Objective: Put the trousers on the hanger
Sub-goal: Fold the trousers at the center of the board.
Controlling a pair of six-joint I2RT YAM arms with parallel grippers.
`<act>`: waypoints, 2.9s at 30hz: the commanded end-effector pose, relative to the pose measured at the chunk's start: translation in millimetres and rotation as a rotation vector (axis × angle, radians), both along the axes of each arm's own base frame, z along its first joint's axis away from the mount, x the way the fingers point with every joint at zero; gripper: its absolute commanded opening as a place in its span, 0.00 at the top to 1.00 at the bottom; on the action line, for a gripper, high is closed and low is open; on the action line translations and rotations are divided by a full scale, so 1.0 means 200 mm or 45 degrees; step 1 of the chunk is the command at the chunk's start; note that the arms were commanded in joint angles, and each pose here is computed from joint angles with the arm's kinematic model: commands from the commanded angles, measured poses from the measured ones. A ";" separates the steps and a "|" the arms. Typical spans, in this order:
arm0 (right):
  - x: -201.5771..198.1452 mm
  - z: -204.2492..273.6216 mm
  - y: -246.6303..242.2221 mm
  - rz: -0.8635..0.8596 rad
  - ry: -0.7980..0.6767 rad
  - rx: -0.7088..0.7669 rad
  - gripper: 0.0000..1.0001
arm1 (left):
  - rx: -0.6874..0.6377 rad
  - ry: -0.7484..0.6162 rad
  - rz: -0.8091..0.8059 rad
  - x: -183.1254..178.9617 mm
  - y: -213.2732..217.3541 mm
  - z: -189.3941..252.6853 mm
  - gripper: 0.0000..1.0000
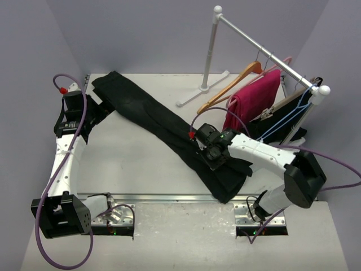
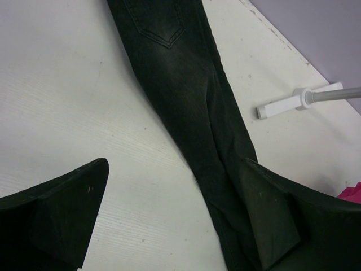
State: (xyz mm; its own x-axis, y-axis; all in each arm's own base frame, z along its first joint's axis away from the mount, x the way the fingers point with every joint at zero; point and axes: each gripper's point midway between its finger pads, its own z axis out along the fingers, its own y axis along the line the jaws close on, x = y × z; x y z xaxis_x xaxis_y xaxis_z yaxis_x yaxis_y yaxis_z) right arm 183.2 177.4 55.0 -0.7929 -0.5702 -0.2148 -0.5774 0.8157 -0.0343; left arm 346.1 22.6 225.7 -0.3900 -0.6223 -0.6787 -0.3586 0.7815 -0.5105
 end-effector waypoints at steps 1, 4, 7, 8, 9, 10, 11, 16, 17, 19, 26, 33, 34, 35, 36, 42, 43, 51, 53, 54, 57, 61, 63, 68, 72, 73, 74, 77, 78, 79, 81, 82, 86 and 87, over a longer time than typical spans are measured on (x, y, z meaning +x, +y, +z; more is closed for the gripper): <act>-0.16 0.17 0.10 0.117 0.075 0.158 1.00 | 0.025 -0.067 -0.018 0.04 -0.01 0.06 0.00; -0.24 0.19 0.10 0.138 0.109 0.203 1.00 | 0.023 -0.065 -0.015 0.04 0.00 0.06 0.00; -0.29 0.12 0.06 0.147 0.173 0.170 1.00 | 0.021 -0.064 -0.015 0.04 -0.01 0.06 0.00; -0.31 0.09 0.04 0.145 0.193 0.134 1.00 | 0.020 -0.064 -0.014 0.04 -0.01 0.06 0.00; -0.31 0.05 0.00 0.133 0.203 0.087 1.00 | 0.020 -0.062 -0.014 0.04 -0.01 0.06 0.00; -0.33 0.00 -0.03 0.125 0.216 0.043 0.96 | 0.022 -0.059 -0.011 0.04 0.00 0.06 0.00; -0.33 -0.03 -0.05 0.118 0.226 0.010 0.82 | 0.022 -0.056 -0.008 0.04 0.00 0.05 0.00; -0.23 -0.07 -0.06 0.059 0.107 -0.030 0.64 | -0.051 -0.017 0.032 0.06 -0.01 0.00 0.00; -0.21 -0.06 -0.05 0.060 0.096 -0.028 0.63 | -0.068 0.007 0.045 0.06 -0.01 -0.04 0.00; -0.17 -0.01 0.00 0.063 0.052 0.010 0.53 | -0.143 0.049 0.137 0.06 0.01 -0.11 0.00; 0.04 0.15 0.12 -0.014 -0.082 0.228 0.39 | -0.305 0.142 0.345 0.14 0.07 -0.40 0.00; 0.18 -0.02 0.13 -0.085 -0.037 0.230 0.44 | -0.296 0.297 0.472 0.40 0.18 -0.61 0.01; 0.18 -0.04 0.13 -0.091 -0.032 0.226 0.44 | -0.299 0.348 0.474 0.40 0.18 -0.69 0.01; 0.19 -0.07 0.12 -0.106 -0.038 0.219 0.44 | -0.298 0.341 0.475 0.46 0.19 -0.67 0.01; 0.22 -0.08 0.12 -0.133 -0.060 0.235 0.44 | -0.297 0.401 0.480 0.49 0.19 -0.76 0.01; 0.25 -0.21 0.06 -0.175 -0.034 0.135 0.45 | -0.309 0.471 0.427 0.76 0.21 -0.92 0.06; 0.24 -0.22 0.06 -0.173 -0.021 0.128 0.45 | -0.310 0.488 0.429 0.77 0.21 -0.95 0.08; 0.08 -0.33 0.13 -0.004 0.189 0.128 0.45 | -0.258 0.557 0.485 0.93 0.31 -1.09 0.53; 0.04 -0.34 0.18 0.040 0.239 0.168 0.45 | -0.222 0.567 0.512 0.95 0.37 -1.09 0.73; 0.01 -0.34 0.21 0.058 0.257 0.192 0.45 | -0.205 0.570 0.532 0.95 0.40 -1.08 0.79; -0.05 -0.32 0.35 0.109 0.281 0.266 0.45 | -0.106 0.557 0.590 0.98 0.55 -1.03 0.93; -0.16 -0.30 0.54 0.185 0.293 0.313 0.44 | -0.021 0.520 0.612 1.08 0.74 -0.88 0.97; -0.20 -0.29 0.65 0.191 0.301 0.357 0.44 | 0.029 0.502 0.615 1.10 0.80 -0.82 0.96; -0.24 -0.24 0.81 0.158 0.288 0.457 0.41 | 0.101 0.457 0.631 1.09 0.89 -0.70 0.77; -0.15 -0.12 0.84 0.121 0.158 0.466 0.41 | -0.045 0.413 0.542 1.07 0.77 -0.61 0.13; -0.13 -0.08 0.85 0.128 0.139 0.478 0.41 | -0.069 0.395 0.534 1.06 0.75 -0.57 0.06; -0.11 -0.01 0.87 0.139 0.113 0.493 0.40 | -0.092 0.379 0.532 1.05 0.73 -0.53 0.01; -0.04 0.09 0.89 0.162 0.044 0.494 0.40 | -0.129 0.262 0.451 1.00 0.64 -0.29 0.00; 0.01 0.10 0.88 0.149 0.027 0.493 0.39 | -0.133 0.206 0.431 0.97 0.62 -0.15 0.00; 0.04 0.11 0.87 0.139 0.019 0.496 0.39 | -0.139 0.172 0.408 0.92 0.58 -0.05 0.00; 0.12 0.10 0.87 0.141 0.018 0.505 0.40 | -0.156 0.138 0.360 0.80 0.51 0.04 0.00; 0.17 0.09 0.86 0.153 0.012 0.503 0.42 | -0.162 0.108 0.337 0.72 0.47 0.10 0.00; 0.29 0.09 0.93 0.311 0.017 0.543 0.47 | -0.153 -0.046 0.251 0.46 0.34 0.28 0.00; 0.33 0.05 0.95 0.354 0.042 0.531 0.47 | -0.140 -0.121 0.207 0.33 0.27 0.34 0.00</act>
